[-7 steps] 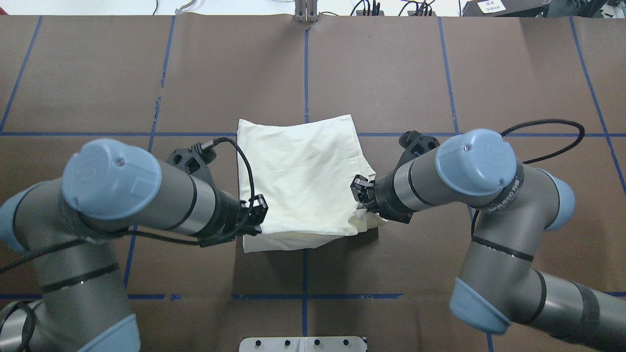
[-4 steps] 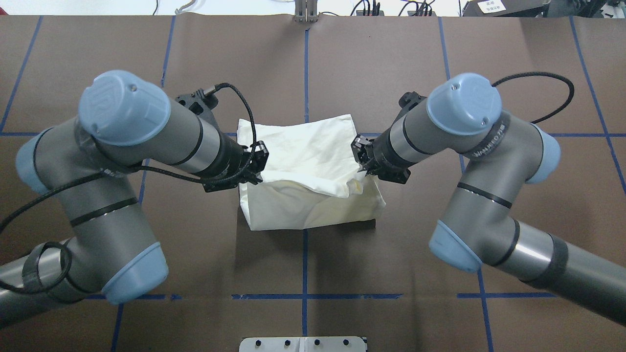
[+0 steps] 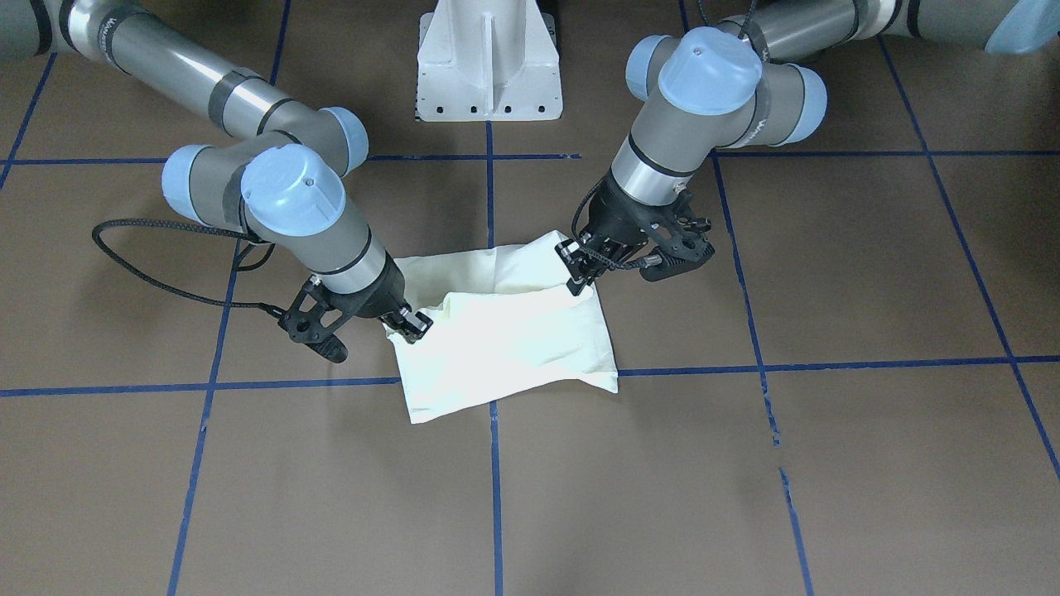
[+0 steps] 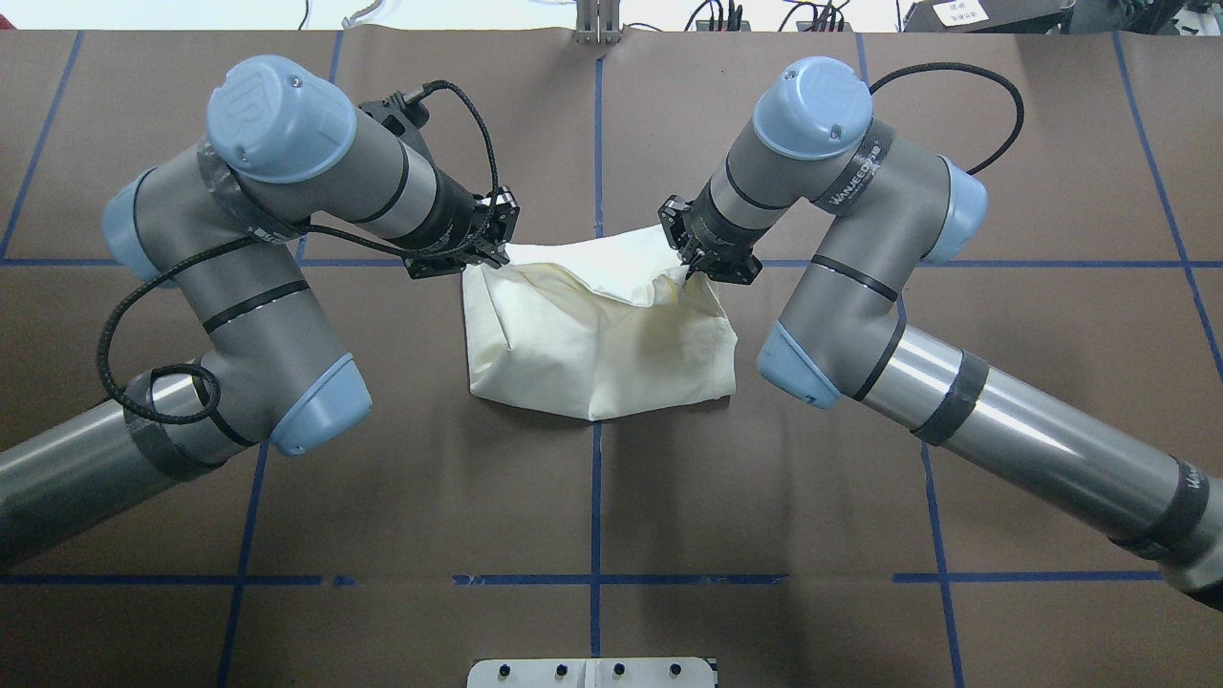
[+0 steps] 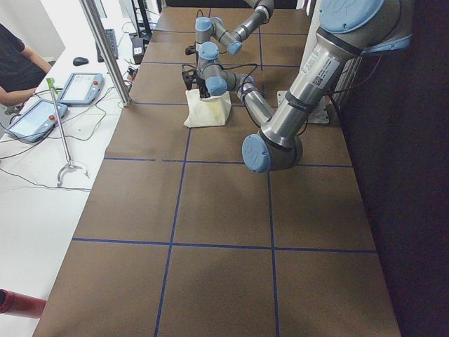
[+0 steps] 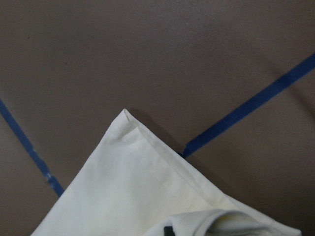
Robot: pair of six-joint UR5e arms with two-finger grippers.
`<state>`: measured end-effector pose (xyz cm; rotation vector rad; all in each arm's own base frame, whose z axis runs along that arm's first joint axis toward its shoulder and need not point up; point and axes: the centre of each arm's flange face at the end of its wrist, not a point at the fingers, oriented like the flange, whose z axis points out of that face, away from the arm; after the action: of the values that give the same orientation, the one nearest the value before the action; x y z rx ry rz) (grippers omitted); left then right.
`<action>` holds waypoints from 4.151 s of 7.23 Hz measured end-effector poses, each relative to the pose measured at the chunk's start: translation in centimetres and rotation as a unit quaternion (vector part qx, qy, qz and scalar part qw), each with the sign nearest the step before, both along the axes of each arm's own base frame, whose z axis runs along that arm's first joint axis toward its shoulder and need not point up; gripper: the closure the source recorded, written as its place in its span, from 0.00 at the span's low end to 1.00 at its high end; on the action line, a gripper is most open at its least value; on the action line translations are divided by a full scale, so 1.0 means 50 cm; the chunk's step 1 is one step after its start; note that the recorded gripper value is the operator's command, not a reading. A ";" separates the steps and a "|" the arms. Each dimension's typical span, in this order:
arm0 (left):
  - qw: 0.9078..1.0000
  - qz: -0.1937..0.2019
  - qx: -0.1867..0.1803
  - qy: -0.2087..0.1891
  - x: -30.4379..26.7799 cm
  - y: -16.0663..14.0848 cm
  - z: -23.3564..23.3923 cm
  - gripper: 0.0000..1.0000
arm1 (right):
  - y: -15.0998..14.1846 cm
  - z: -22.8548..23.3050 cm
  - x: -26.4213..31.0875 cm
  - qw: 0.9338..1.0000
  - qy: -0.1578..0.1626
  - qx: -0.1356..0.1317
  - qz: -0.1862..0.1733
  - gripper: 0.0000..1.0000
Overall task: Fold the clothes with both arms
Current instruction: 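Open both grippers and lift them away from the folded shirt, then lower the left gripper to the folded shirt's side while the right arm rises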
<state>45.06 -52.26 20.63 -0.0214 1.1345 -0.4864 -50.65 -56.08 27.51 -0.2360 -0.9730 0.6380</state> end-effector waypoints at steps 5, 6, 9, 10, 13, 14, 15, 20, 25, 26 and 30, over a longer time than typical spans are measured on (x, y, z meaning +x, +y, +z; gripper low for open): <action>1.000 -0.007 0.011 -0.001 0.033 -0.062 0.039 0.01 | -0.029 -0.005 0.000 1.000 -0.010 0.009 0.008 0.00; 1.000 -0.010 0.018 -0.009 0.040 -0.073 0.045 0.00 | -0.038 -0.006 0.011 1.000 -0.011 0.008 0.010 0.00; 0.997 -0.014 0.050 -0.051 0.035 -0.134 0.098 0.00 | -0.083 -0.015 0.095 0.999 -0.037 -0.006 -0.005 0.00; 0.997 -0.014 0.063 -0.042 0.029 -0.136 0.096 0.00 | -0.092 -0.017 0.116 0.999 -0.043 -0.006 -0.010 0.00; 0.994 0.003 0.111 0.016 0.052 -0.071 0.137 0.00 | -0.101 -0.014 0.186 0.999 -0.047 0.023 -0.009 0.00; 0.992 0.017 0.118 0.034 0.066 -0.044 0.149 0.00 | -0.098 -0.008 0.221 0.998 -0.047 0.037 -0.006 0.00; 0.991 0.034 0.119 0.049 0.080 -0.020 0.151 0.00 | -0.099 0.001 0.257 0.998 -0.047 0.047 -0.003 0.00; 0.976 0.107 0.144 0.122 0.114 0.021 0.194 0.00 | -0.112 0.016 0.322 0.997 -0.046 0.056 0.009 0.00; 0.969 0.101 0.123 0.190 0.121 0.032 0.228 0.00 | -0.109 0.005 0.334 0.998 -0.043 0.052 0.012 0.00; 0.970 0.097 0.110 0.195 0.124 0.034 0.226 0.00 | -0.108 0.004 0.335 0.998 -0.043 0.052 0.012 0.00; 0.966 0.117 0.085 0.216 0.168 0.100 0.197 0.00 | -0.109 0.004 0.338 0.998 -0.043 0.052 0.013 0.00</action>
<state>53.45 -47.29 30.47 -0.1150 1.5762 -0.1726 -33.76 -61.52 27.70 -0.1600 -1.0897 0.6033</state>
